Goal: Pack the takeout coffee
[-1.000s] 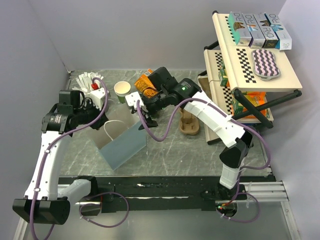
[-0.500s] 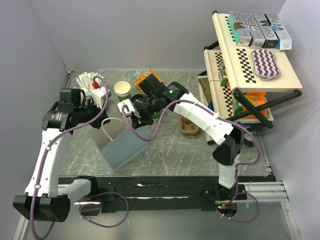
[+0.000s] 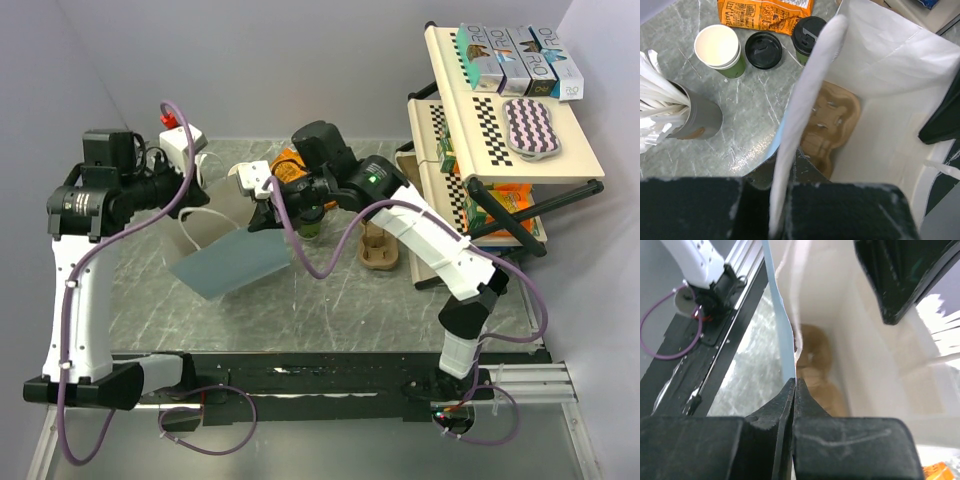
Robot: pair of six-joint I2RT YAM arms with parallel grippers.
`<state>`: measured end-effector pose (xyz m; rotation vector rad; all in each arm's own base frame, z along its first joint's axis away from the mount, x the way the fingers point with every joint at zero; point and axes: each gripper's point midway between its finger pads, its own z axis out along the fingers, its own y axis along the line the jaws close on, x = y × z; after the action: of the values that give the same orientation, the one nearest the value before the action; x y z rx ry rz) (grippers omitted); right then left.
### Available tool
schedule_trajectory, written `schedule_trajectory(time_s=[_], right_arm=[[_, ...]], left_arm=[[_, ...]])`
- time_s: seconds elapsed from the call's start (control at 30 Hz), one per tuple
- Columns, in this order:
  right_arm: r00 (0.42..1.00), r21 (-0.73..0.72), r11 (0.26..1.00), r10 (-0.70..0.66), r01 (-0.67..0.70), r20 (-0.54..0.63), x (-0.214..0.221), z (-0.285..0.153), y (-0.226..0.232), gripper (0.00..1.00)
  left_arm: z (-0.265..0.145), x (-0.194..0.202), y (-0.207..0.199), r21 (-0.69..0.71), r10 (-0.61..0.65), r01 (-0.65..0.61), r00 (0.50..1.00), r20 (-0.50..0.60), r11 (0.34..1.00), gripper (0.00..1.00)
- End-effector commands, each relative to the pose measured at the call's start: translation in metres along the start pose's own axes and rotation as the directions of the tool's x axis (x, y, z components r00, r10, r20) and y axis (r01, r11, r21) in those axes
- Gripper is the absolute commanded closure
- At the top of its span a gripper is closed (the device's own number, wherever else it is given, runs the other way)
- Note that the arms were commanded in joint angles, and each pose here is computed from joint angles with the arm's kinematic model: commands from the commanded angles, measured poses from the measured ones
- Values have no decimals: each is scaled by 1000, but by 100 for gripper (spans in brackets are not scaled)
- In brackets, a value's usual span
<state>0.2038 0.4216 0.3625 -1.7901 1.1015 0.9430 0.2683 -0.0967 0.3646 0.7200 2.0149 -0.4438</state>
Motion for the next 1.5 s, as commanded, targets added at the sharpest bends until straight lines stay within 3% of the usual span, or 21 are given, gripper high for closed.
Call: schedule_trajectory(time_s=[0.0, 0.27, 0.3, 0.33, 0.37, 0.4, 0.43, 0.5, 0.53, 0.6, 0.73, 0.87, 1.07, 1.23, 1.47], right_arm=[[988, 71, 994, -93, 84, 120, -59, -30, -1, 100], [995, 30, 999, -43, 40, 92, -41, -19, 9, 100], [996, 27, 999, -36, 33, 87, -37, -17, 10, 100], [997, 27, 1000, -19, 17, 76, -30, -15, 10, 98], [999, 10, 1000, 16, -16, 47, -13, -7, 14, 86], [999, 6, 999, 34, -34, 31, -2, -2, 15, 66], [999, 10, 999, 47, -47, 14, 8, 2, 15, 32], [992, 4, 992, 126, -126, -4, 20, 7, 18, 0], [991, 14, 991, 132, -133, 17, 9, 3, 15, 0], [987, 44, 987, 150, -152, 62, -8, -9, 10, 0], [987, 118, 991, 41, -59, 153, -53, -43, 11, 0], [982, 146, 987, 45, -72, 184, -61, -59, 5, 0], [960, 246, 934, 220, -259, 172, -4, -88, -51, 2], [955, 364, 890, 295, -275, 0, 92, -85, -94, 5], [943, 300, 902, 332, -310, -28, 158, -79, -114, 6]], left_arm=[[-8, -10, -3, 11, -5, 5, 1000, -2, 1000, 99], [1, -1, -1, 19, -23, 23, 1000, -13, 1000, 99], [2, 2, 0, 10, -23, 23, 1000, -11, 1000, 95], [6, 8, 2, 6, -27, 27, 999, -21, 1000, 69], [15, 20, 8, -18, -27, 26, 999, -30, 999, 52], [21, 28, 12, -35, -33, 32, 999, -33, 999, 40], [34, 52, 13, -27, -52, 50, 996, -76, 998, 29], [38, 47, 19, -61, -38, 37, 999, -6, 997, 14], [40, 48, 20, -70, -46, 47, 999, 9, 996, 5], [38, 33, 18, -61, -58, 61, 997, 48, 996, 1], [19, 0, 22, -105, -24, 38, 992, 122, 994, 1], [5, -6, 22, -140, 20, -3, 992, 122, 990, 1], [-11, 33, 12, -126, 39, -40, 999, -13, 991, 1], [-13, 54, 9, -128, 15, -22, 998, -54, 992, 1], [-8, 60, 3, -109, -42, 37, 998, -47, 993, 0]])
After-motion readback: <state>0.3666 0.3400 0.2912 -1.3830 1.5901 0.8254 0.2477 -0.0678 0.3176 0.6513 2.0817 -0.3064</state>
